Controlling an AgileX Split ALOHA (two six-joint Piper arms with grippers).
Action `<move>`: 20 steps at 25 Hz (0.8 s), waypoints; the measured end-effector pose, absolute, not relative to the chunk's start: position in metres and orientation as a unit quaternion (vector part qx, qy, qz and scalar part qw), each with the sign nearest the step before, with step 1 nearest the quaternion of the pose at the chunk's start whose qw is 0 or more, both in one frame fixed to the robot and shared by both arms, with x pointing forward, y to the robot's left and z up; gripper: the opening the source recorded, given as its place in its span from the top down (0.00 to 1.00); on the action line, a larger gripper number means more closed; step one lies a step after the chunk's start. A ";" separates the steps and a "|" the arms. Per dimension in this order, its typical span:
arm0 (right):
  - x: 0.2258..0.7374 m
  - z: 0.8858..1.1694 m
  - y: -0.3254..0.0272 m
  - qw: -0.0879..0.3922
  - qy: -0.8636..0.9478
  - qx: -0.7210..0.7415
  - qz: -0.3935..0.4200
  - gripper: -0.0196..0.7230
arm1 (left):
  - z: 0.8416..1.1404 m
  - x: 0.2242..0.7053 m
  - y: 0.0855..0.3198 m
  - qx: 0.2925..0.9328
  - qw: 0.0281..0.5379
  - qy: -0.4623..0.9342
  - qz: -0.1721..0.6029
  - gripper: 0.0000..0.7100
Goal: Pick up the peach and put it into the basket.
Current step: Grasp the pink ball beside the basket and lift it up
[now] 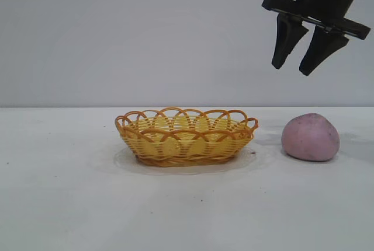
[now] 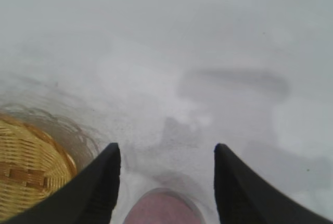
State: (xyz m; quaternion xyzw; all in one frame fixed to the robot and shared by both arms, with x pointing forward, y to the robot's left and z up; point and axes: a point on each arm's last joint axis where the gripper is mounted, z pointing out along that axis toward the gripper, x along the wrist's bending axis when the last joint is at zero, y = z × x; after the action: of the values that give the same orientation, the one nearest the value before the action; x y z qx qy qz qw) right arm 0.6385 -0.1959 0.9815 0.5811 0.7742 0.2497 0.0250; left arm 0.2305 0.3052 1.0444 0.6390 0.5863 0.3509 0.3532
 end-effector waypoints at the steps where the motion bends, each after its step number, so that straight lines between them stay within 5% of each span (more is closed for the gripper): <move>1: 0.638 0.981 -0.196 0.025 0.774 0.581 0.250 0.47 | 1.044 0.231 0.305 0.639 0.353 0.586 0.351 0.25; 20: 0.639 0.982 -0.196 0.029 0.775 0.580 0.251 0.47 | 1.044 0.230 0.305 0.613 0.337 0.613 0.367 0.25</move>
State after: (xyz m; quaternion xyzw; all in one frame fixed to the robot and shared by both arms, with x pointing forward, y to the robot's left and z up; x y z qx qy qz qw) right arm 0.6392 -0.1961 0.9820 0.5796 0.7749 0.2505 0.0292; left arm 0.2299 0.3047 1.0437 0.6129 0.6133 0.3667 0.3373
